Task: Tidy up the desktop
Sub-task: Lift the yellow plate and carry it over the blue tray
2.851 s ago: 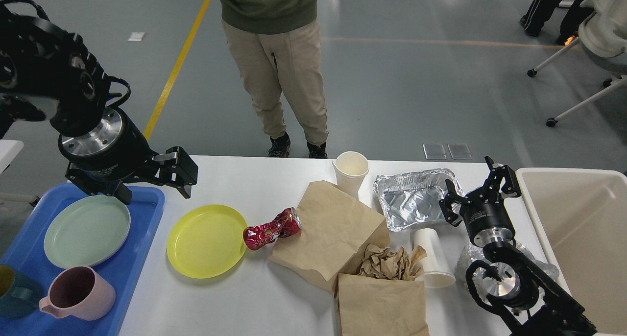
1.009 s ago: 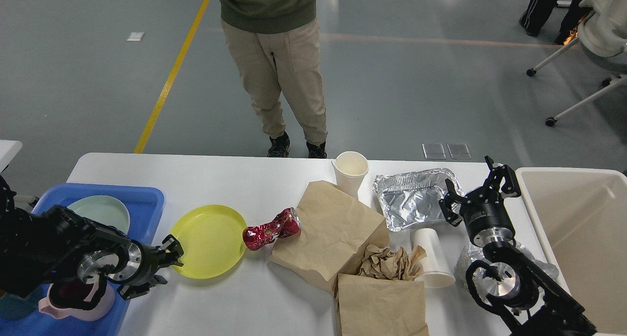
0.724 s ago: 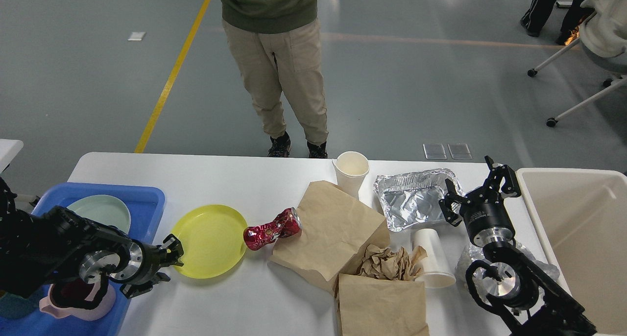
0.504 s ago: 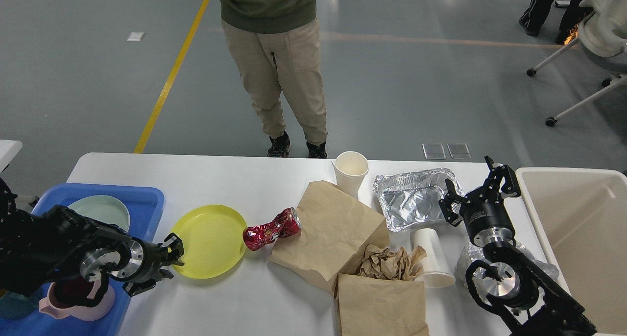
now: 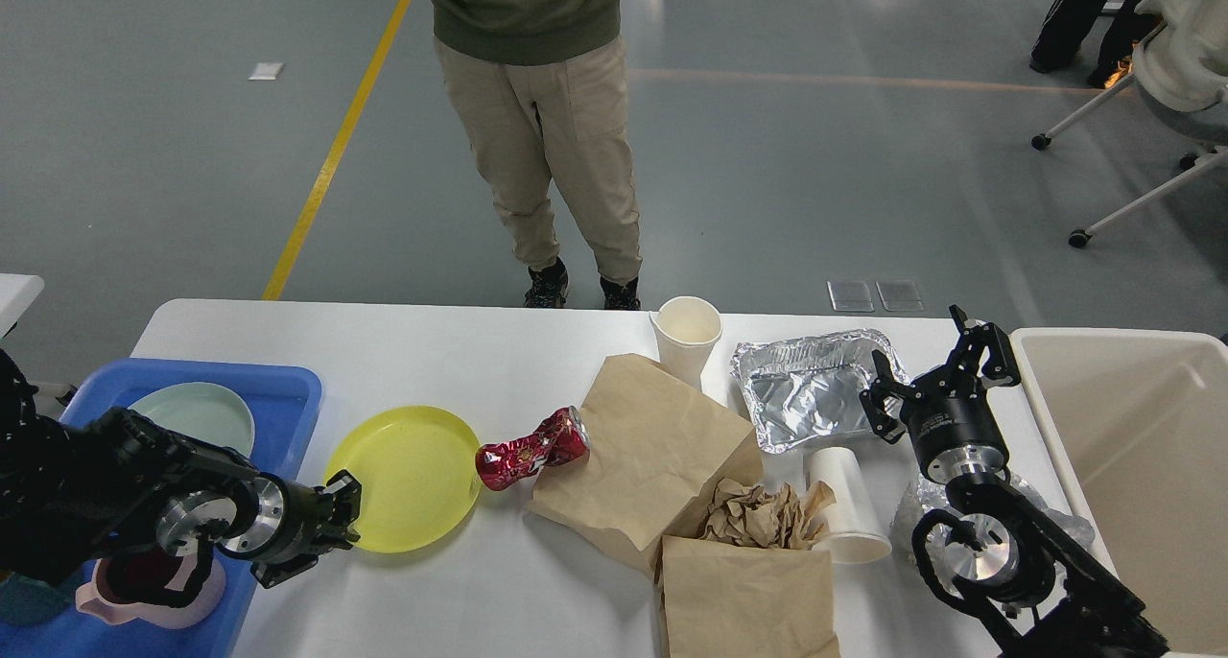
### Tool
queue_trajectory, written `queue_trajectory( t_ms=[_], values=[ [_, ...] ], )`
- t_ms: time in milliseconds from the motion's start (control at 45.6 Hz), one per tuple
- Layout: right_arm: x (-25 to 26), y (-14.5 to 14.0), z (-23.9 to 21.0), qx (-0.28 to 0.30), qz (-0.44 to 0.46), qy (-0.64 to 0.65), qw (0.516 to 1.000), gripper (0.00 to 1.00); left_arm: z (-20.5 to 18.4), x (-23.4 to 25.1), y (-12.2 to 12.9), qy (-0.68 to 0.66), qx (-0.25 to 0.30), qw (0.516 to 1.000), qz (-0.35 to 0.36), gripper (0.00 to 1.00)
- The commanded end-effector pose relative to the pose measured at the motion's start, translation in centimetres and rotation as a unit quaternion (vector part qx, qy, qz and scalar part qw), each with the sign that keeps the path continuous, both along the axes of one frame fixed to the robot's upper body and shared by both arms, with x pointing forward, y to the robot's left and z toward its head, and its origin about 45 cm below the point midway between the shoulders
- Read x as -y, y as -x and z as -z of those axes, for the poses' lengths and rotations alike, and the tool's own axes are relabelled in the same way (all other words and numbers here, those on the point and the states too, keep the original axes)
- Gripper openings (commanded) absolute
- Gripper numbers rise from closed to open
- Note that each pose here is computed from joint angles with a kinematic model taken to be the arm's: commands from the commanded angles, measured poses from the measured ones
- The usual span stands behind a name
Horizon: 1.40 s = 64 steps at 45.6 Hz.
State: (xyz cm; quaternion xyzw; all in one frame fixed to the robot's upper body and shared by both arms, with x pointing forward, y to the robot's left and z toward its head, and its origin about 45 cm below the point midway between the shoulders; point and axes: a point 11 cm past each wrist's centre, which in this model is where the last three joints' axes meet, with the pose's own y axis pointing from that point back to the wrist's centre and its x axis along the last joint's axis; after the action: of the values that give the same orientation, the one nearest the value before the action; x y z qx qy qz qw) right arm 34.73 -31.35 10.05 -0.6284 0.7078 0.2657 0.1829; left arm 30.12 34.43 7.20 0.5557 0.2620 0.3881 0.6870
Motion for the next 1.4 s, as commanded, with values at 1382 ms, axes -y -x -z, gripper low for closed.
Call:
queue_trajectory(
  t_ms=[1382],
  values=[
    [0.0, 0.0, 0.0, -0.001, 0.000, 0.000, 1.000, 1.00, -19.3, -0.7, -3.1, 0.028, 0.035, 0.998, 0.044, 0.00]
  ],
)
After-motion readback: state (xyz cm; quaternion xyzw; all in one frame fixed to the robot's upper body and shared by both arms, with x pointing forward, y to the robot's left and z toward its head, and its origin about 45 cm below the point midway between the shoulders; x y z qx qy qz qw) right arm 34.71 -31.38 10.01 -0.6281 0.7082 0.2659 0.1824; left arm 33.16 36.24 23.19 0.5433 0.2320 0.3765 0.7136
